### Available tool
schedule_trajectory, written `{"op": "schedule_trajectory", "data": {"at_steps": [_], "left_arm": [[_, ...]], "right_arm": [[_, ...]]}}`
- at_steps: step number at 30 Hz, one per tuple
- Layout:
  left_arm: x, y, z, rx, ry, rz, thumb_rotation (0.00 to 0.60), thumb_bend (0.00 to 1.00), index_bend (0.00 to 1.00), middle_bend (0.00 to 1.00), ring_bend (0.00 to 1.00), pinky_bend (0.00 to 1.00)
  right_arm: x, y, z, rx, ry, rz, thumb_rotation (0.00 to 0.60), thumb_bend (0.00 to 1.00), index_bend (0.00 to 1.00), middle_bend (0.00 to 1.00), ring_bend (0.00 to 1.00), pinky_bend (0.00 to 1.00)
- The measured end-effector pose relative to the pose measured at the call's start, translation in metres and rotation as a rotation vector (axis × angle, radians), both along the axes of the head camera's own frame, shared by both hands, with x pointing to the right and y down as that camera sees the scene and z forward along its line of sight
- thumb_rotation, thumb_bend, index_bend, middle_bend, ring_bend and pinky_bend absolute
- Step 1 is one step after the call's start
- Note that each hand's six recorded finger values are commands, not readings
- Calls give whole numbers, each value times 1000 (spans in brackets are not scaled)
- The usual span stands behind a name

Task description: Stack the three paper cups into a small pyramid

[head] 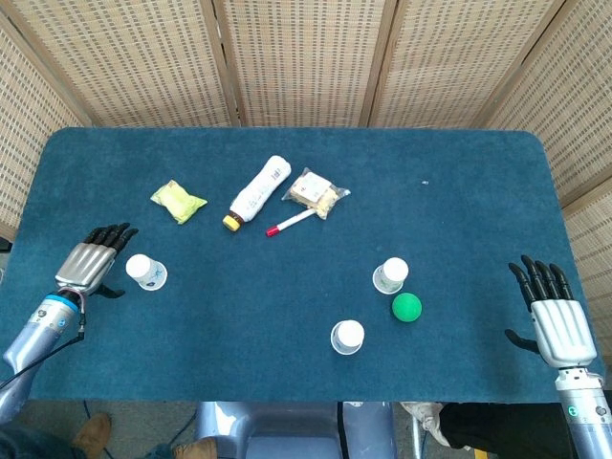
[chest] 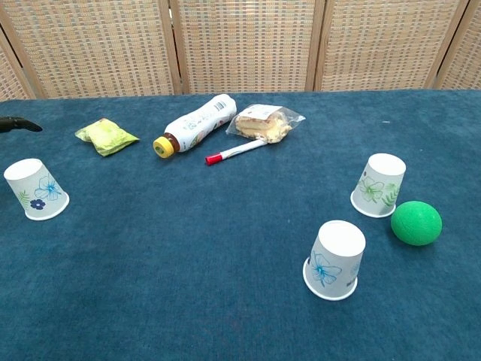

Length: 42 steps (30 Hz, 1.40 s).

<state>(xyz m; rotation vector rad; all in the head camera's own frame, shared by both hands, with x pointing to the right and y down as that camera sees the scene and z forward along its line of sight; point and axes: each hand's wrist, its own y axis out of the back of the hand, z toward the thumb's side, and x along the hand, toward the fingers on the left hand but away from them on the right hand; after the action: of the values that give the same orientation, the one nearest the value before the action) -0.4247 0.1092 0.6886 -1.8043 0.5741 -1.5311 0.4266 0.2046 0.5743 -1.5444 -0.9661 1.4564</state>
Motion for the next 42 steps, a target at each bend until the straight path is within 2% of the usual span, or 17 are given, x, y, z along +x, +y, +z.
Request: {"op": "schedule_trajectory", "data": {"at_steps": [4, 6, 8, 11, 16, 22, 27, 30, 37, 42], "left_arm": [[10, -3, 15, -10, 38, 15, 600, 0, 277, 117, 177, 254], [13, -5, 21, -17, 36, 29, 600, 0, 381, 201, 249, 305], [17, -7, 25, -21, 41, 38, 600, 0, 530, 323, 352, 375], [20, -12, 25, -12, 50, 46, 600, 0, 608, 389, 409, 410], [25, -16, 17, 13, 70, 53, 600, 0, 608, 390, 410, 411], [55, -17, 2, 15, 158, 89, 600, 0, 594, 390, 411, 410], [127, -8, -12, -38, 296, 191, 600, 0, 586, 390, 410, 409], [184, 2, -20, -80, 362, 304, 600, 0, 585, 390, 410, 409], [290, 44, -15, -150, 424, 538, 600, 0, 584, 391, 410, 409], [328, 62, -13, -170, 438, 610, 600, 0, 584, 390, 410, 409]], "right_arm": [[0, 0, 1, -3, 3, 1, 600, 0, 0, 0, 0, 0], [1, 0, 2, -5, 4, 2, 600, 0, 0, 0, 0, 0], [1, 0, 3, -6, 4, 6, 600, 0, 0, 0, 0, 0], [2, -1, 2, -5, 1, 10, 600, 0, 0, 0, 0, 0], [4, -1, 2, -4, -2, 14, 600, 0, 0, 0, 0, 0], [3, -1, 2, -6, -7, 15, 600, 0, 0, 0, 0, 0], [4, -1, 3, -9, -6, 18, 600, 0, 0, 0, 0, 0], [6, -2, 3, -9, -10, 30, 600, 0, 0, 0, 0, 0], [15, -4, 3, -6, -2, 60, 600, 0, 0, 0, 0, 0], [21, -5, 3, -9, 5, 77, 600, 0, 0, 0, 0, 0]]}}
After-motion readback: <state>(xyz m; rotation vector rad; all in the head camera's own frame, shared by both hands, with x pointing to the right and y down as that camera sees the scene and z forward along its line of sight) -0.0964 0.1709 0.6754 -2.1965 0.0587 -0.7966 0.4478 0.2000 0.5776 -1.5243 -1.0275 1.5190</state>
